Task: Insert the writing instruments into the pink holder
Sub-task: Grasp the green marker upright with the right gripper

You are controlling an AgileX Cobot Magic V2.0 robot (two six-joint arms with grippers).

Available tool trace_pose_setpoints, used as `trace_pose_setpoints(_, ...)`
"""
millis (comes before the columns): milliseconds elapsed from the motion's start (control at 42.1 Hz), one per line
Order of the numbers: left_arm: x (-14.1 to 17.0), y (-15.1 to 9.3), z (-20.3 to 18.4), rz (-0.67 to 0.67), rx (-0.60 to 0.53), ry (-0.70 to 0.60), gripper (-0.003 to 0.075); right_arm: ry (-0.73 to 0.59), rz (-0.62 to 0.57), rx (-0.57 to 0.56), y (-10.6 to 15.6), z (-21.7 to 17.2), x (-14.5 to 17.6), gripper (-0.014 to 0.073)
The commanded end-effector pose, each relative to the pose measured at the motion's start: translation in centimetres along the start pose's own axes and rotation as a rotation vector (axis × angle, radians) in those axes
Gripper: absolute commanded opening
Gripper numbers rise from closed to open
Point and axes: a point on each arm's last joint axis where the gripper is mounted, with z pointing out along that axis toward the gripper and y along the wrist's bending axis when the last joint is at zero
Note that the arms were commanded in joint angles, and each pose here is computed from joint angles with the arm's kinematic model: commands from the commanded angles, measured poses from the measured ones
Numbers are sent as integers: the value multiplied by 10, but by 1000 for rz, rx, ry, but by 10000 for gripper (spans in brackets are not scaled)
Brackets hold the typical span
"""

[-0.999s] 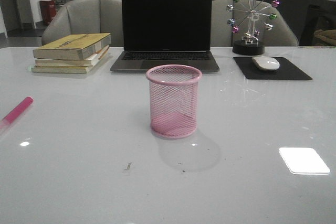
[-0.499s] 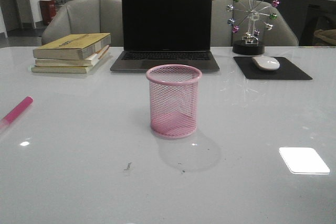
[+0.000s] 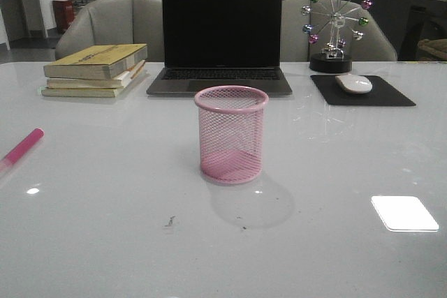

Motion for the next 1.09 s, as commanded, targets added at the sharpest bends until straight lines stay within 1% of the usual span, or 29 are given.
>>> trace_pose_setpoints(0, -14, -12, -4, 50, 73, -110, 584, -59, 31, 43, -7, 6, -27, 506)
trace_pose_setpoints(48, -13, -19, -4, 102, 112, -110, 575, -30, 50, 61, -11, 14, -35, 506)
trace_pose_setpoints(143, -12, -31, -5, 148, 184, -105, 559, 27, 89, 97, -22, 30, -51, 506)
trace_pose_setpoints(238, -10, -40, -7, 183, 242, -101, 559, 88, 124, 125, -34, 51, -66, 506)
trace_pose_setpoints(357, -8, -47, -9, 213, 291, -100, 559, 154, 108, 134, -43, 77, -84, 506)
trace_pose_setpoints(594, -7, -49, -9, 221, 304, -95, 559, 316, 85, 122, -51, 141, -107, 506)
trace_pose_setpoints(737, -7, -49, -9, 222, 304, -87, 559, 364, 71, 108, -57, 168, -120, 506)
trace_pose_setpoints(832, -7, -49, -9, 222, 304, -87, 559, 382, 72, 96, -61, 182, -127, 506)
trace_pose_setpoints(1070, -7, -49, -9, 222, 304, -87, 559, 371, 50, 93, -65, 211, -139, 506)
